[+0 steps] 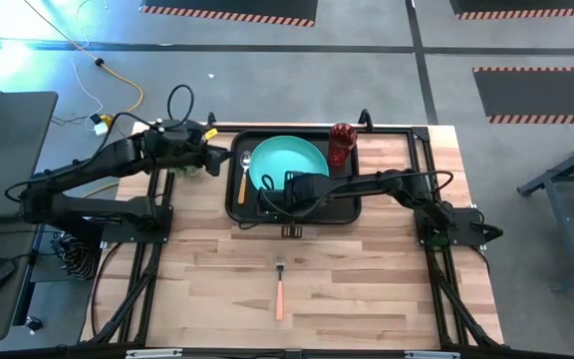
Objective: Pick and place plate/cup/fork/spoon on tray
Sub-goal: Put the light blue plate on the black table tray
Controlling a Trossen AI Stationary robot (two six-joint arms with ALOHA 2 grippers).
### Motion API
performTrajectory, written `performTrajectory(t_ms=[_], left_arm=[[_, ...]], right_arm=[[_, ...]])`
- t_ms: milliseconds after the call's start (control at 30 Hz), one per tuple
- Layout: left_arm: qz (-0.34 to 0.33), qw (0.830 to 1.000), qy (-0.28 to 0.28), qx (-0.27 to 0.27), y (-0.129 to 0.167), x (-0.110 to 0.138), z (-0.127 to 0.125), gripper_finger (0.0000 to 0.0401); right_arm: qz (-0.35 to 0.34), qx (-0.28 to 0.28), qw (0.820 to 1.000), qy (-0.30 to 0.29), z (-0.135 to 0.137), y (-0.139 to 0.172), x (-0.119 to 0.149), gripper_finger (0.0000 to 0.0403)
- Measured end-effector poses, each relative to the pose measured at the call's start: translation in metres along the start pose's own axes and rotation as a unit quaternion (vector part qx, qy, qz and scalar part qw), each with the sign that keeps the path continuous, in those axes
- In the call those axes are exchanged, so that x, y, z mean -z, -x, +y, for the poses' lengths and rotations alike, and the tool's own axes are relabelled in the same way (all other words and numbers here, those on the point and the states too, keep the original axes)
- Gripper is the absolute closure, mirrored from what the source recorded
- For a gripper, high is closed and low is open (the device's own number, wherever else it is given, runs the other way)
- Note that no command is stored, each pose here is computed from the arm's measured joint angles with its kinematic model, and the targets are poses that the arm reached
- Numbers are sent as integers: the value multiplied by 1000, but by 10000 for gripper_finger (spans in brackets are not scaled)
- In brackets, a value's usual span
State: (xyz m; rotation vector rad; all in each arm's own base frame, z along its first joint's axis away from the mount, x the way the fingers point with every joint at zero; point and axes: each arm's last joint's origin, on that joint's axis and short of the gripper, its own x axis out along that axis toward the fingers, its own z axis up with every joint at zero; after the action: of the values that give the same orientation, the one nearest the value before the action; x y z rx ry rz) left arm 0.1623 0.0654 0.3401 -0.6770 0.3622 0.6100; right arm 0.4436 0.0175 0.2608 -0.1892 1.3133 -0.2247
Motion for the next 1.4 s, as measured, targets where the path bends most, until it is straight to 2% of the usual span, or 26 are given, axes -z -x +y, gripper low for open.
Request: performTrajectory(t_ms=[300, 600, 800, 1400], left_arm=[[-5, 1000, -5, -6, 0, -2, 3, 272], [-5, 1000, -22, -6, 0, -2, 3, 272], [-5, 999, -37, -7, 0, -2, 3, 272], [-4, 999, -43, -5, 0, -2, 3, 272]], right_arm=[[25, -24, 998, -51, -15, -30, -4, 403], [16, -56, 993, -103, -26, -35, -7, 403], [32, -54, 990, -126, -33, -50, -7, 403], [64, -58, 989, -123, -32, -69, -4, 403]])
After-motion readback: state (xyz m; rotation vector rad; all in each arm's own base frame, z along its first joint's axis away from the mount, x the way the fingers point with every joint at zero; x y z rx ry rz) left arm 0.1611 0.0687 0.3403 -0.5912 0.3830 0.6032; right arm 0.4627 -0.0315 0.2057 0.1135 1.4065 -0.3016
